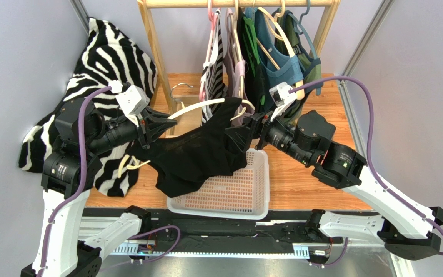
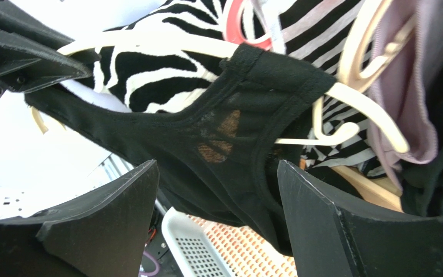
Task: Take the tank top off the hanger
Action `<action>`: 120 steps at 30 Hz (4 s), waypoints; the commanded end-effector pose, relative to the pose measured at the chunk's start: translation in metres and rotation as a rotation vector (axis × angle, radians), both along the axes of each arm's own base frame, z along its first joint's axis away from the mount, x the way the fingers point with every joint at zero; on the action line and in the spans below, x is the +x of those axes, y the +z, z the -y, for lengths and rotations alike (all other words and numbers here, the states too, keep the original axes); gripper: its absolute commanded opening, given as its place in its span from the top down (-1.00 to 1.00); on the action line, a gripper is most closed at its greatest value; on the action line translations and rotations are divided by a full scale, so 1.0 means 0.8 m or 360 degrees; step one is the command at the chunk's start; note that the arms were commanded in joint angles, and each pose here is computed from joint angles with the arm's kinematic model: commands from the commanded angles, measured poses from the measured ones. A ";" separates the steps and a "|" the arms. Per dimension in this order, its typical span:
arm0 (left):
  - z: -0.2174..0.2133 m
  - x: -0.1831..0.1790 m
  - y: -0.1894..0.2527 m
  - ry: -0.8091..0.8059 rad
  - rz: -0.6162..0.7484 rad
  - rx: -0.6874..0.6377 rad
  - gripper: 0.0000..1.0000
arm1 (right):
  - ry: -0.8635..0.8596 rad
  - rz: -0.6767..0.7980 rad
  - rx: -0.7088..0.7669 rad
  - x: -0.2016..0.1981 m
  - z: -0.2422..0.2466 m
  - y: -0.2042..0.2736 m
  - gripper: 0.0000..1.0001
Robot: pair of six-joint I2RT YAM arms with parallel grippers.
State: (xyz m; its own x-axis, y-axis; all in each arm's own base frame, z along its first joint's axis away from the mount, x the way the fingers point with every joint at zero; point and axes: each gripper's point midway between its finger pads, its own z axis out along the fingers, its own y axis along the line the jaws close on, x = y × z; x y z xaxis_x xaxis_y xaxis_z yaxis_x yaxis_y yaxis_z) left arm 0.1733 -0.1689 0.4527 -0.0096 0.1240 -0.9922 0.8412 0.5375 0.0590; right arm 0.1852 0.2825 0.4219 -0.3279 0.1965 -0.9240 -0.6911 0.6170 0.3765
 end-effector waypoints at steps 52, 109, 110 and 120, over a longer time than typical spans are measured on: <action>-0.002 -0.010 0.013 -0.0012 0.0109 -0.0045 1.00 | 0.0020 0.0076 0.0148 0.028 -0.037 0.040 0.84; 0.003 -0.042 0.103 -0.0124 0.0288 -0.0215 1.00 | -0.0210 -0.0348 -0.0170 0.039 0.047 -0.138 1.00; 0.002 -0.043 0.105 -0.0120 0.0295 -0.0216 1.00 | -0.0218 -0.0361 -0.0175 0.038 0.048 -0.143 1.00; 0.011 -0.020 0.060 -0.0139 0.0182 -0.0115 1.00 | -0.0031 -0.0070 -0.0437 -0.001 0.058 -0.111 -0.75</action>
